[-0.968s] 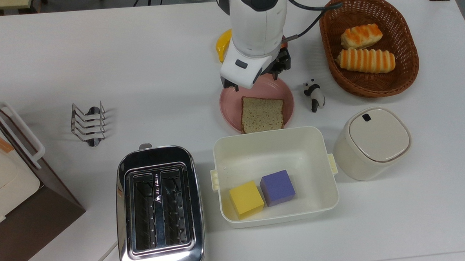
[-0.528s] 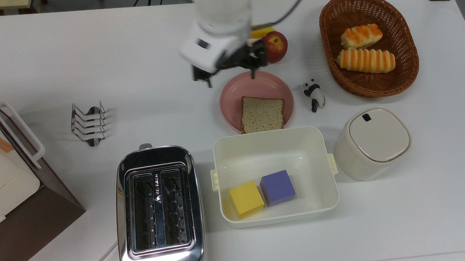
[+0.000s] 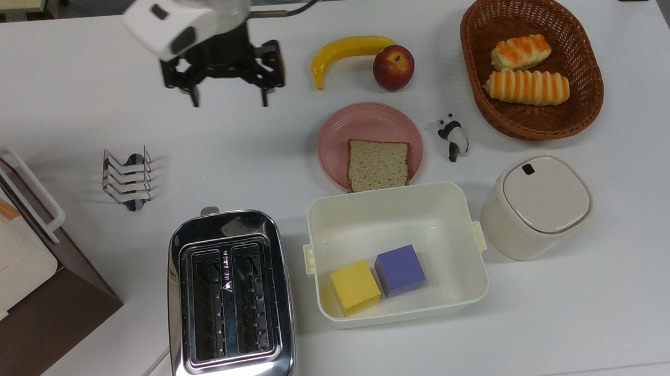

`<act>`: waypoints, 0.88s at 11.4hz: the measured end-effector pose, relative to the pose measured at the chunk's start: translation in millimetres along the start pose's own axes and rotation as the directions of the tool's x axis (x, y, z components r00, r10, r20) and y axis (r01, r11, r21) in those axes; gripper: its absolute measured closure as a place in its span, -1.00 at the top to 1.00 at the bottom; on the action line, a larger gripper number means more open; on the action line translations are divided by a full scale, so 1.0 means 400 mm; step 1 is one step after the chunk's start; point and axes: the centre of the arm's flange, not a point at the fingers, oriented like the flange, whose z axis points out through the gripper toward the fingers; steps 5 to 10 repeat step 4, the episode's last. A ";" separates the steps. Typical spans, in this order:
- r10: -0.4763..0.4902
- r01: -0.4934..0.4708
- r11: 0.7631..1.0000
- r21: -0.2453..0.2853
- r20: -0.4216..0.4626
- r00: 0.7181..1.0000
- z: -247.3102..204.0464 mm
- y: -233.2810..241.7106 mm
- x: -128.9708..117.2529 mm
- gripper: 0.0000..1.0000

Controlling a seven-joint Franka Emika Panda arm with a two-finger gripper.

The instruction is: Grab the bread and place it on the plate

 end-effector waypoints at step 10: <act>0.015 -0.015 1.000 -0.001 0.032 0.999 -0.025 0.084 -0.029 1.00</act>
